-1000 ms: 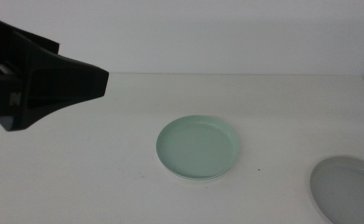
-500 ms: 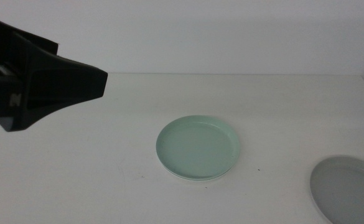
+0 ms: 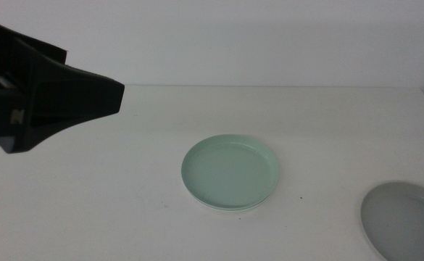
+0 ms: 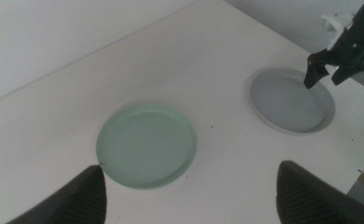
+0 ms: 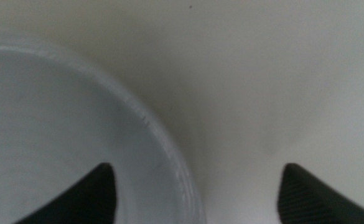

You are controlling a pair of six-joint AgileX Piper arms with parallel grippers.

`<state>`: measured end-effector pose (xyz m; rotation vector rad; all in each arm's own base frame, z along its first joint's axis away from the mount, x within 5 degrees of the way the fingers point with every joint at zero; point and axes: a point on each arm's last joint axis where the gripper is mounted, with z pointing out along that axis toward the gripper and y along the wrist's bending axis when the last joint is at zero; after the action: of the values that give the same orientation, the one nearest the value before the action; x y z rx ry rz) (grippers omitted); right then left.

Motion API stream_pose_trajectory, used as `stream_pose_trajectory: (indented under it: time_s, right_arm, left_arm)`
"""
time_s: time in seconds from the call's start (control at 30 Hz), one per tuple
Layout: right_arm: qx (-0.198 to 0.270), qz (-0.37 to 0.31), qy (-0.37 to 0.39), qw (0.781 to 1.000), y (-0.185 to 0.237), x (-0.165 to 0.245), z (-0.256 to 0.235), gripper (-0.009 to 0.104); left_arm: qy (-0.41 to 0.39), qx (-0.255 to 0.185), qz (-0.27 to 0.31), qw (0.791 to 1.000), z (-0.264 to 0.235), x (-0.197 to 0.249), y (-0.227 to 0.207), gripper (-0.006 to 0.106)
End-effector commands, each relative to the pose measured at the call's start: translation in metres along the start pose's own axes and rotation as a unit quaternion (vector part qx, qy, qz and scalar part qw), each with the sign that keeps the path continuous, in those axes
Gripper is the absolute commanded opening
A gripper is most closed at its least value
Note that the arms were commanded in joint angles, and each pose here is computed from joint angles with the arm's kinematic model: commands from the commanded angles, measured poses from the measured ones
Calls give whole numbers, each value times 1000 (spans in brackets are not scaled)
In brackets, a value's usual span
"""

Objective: Stack the three bowls on top of each other.

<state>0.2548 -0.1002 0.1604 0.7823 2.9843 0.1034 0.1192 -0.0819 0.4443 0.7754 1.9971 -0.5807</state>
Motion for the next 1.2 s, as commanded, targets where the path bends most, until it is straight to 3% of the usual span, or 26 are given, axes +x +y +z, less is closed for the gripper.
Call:
stream_pose_trajectory:
  time_s: [0.0, 0.1, 0.2, 0.4, 0.63, 0.77, 0.93, 1.17]
  right_arm:
    - [3, -1, -6, 1000, -3, -6, 6, 58]
    - [4, 0, -5, 1000, -3, -8, 13, 36]
    - [4, -7, -19, 1000, -3, -9, 11, -3]
    - [-44, -7, -81, 996, 21, -12, -44, -2]
    - [-144, -127, -138, 972, 129, -22, -107, -2]
    - [-193, -189, -108, 957, 196, -13, -98, -2]
    - [-199, -244, -70, 947, 262, -1, -69, -2]
    - [-185, -263, -19, 947, 291, 8, -26, -2]
  left_arm:
    - [-5, -2, -1, 1000, -1, 0, 0, 94]
    - [-5, -2, -1, 1000, -1, 0, 0, 94]
    - [-5, -2, -1, 1000, -1, 0, 0, 94]
    - [-5, -2, -1, 1000, -1, 0, 0, 94]
    - [-6, -2, -1, 1000, -1, 0, 0, 94]
    - [-6, -2, -1, 1000, -1, 0, 0, 94]
    - [-6, -2, -1, 1000, -1, 0, 0, 94]
    - [-6, -2, -1, 1000, -1, 0, 0, 94]
